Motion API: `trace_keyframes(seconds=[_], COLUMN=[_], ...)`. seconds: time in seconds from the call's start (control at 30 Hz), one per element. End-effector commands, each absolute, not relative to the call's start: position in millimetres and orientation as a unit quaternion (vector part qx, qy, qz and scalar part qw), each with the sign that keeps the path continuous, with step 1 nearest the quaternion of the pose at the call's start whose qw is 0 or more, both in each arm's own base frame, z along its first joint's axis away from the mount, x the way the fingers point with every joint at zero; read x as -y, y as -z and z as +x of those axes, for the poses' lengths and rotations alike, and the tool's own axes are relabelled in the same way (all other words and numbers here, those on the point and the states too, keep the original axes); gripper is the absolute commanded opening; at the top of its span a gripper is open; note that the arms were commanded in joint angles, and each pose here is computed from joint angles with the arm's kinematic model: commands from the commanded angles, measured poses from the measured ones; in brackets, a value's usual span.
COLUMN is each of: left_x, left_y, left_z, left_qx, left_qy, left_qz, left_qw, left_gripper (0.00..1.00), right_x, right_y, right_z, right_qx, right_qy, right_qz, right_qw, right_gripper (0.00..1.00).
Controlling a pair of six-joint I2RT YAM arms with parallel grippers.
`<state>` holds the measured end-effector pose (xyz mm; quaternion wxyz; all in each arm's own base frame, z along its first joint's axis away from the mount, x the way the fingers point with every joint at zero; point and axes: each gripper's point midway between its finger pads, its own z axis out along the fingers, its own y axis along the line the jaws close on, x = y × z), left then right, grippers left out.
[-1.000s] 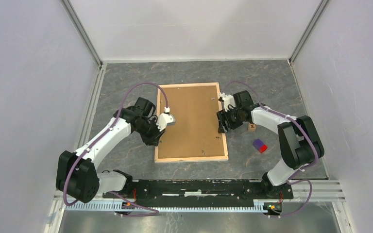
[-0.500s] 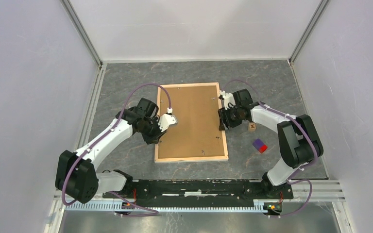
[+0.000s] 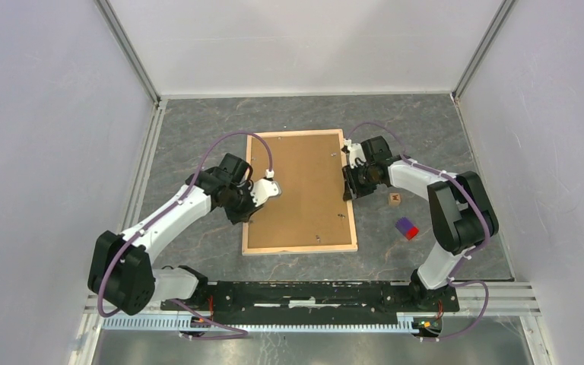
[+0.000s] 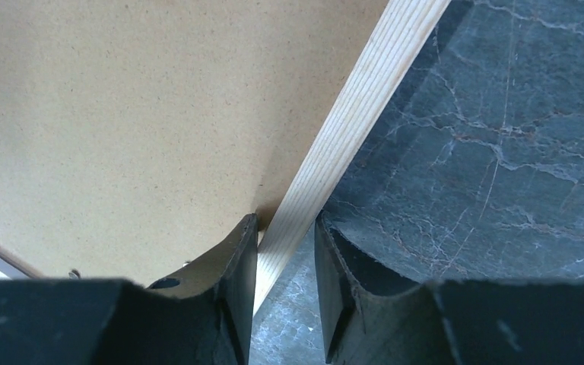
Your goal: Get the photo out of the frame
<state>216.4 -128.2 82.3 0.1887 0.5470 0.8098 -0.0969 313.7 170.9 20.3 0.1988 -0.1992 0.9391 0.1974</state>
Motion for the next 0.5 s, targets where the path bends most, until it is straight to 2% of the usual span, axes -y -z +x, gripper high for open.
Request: trace_keyframes(seconds=[0.0,0.1,0.3,0.47], left_x=[129.5,131.7,136.0,142.7], left_y=[-89.9,-89.3,-92.5,-96.2], left_z=[240.3,245.7,257.0,264.2], left_qx=[-0.796,-0.797,-0.791,-0.785], left_qy=[0.065,0.063,0.056,0.062], left_qz=[0.561,0.56,0.561,0.563], left_qw=[0.216,0.219,0.238,0.25], left_gripper=[0.02,0.02,0.02,0.02], right_x=[-169.0,-168.4,-171.8,-173.1], right_y=[-12.8,-11.0,-7.1,-3.1], right_z=[309.8,309.1,305.1,305.7], right_qx=[-0.941,-0.942,-0.939,-0.937], right_qy=[-0.183,-0.18,-0.187,-0.185], right_qz=[-0.212,-0.216,-0.227,-0.241], right_qw=[0.189,0.185,0.175,0.17], right_gripper=[0.33,0.25,0.0,0.0])
